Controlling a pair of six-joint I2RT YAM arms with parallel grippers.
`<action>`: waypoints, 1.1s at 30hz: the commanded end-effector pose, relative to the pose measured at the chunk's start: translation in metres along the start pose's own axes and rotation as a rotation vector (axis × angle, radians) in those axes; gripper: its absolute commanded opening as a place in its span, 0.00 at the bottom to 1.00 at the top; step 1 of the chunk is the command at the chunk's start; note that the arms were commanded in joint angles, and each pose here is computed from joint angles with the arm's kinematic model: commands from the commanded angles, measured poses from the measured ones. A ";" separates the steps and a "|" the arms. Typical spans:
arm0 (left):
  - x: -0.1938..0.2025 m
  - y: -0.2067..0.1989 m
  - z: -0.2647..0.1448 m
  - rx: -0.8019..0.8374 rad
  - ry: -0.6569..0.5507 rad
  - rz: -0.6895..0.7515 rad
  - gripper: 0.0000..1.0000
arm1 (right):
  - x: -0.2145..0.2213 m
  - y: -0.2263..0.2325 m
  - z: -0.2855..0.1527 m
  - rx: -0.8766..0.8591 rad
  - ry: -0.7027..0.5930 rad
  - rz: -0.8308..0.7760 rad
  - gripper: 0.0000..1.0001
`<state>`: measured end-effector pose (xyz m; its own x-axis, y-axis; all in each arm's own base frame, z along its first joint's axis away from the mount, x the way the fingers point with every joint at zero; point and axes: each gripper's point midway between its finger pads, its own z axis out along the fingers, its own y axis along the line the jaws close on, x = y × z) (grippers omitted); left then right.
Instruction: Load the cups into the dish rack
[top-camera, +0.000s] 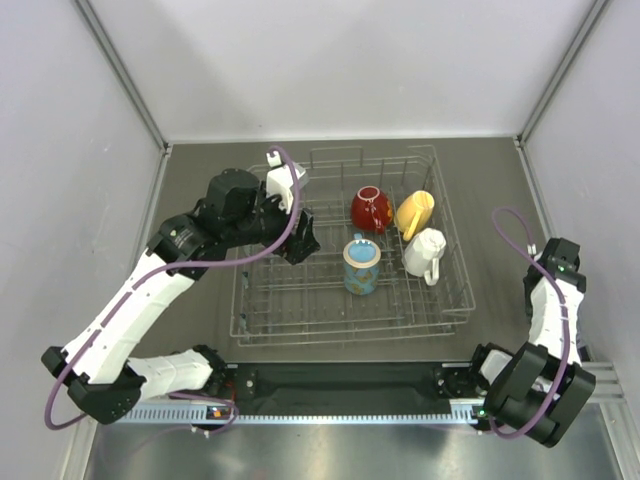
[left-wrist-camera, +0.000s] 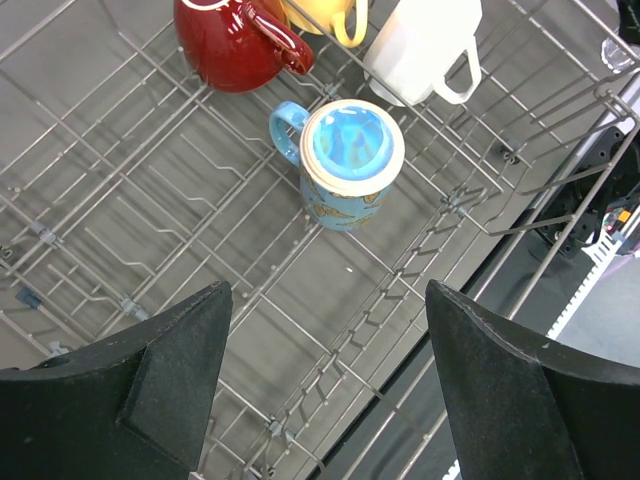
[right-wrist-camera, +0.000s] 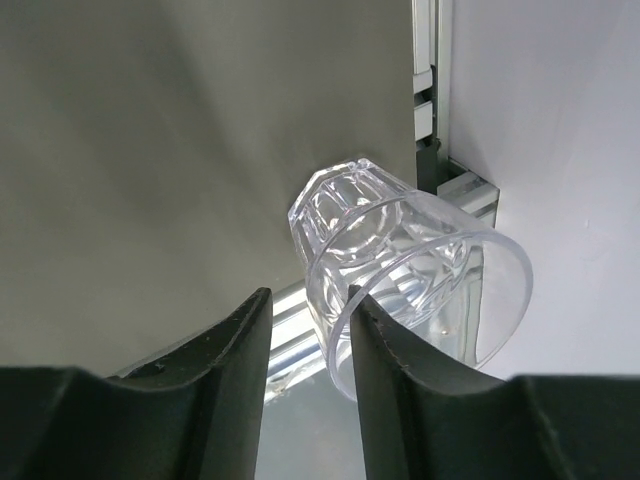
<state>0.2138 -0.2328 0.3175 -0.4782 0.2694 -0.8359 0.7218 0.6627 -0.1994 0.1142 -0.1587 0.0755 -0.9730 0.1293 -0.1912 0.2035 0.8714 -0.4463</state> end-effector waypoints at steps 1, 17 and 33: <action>-0.004 0.002 0.000 -0.009 -0.010 0.027 0.83 | -0.002 -0.002 0.004 0.005 -0.010 0.000 0.36; -0.005 0.005 0.005 -0.025 -0.003 0.018 0.85 | -0.023 -0.005 -0.003 0.040 -0.093 0.013 0.00; -0.033 -0.005 0.034 0.020 0.000 -0.124 0.87 | -0.190 -0.030 -0.151 0.020 -0.641 0.218 0.00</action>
<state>0.2386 -0.2552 0.2996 -0.5815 0.2545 -0.7727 0.6596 0.7035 -0.2646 0.2418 -0.1523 0.2084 -0.8127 -0.0508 -0.5805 0.2988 0.8190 -0.4899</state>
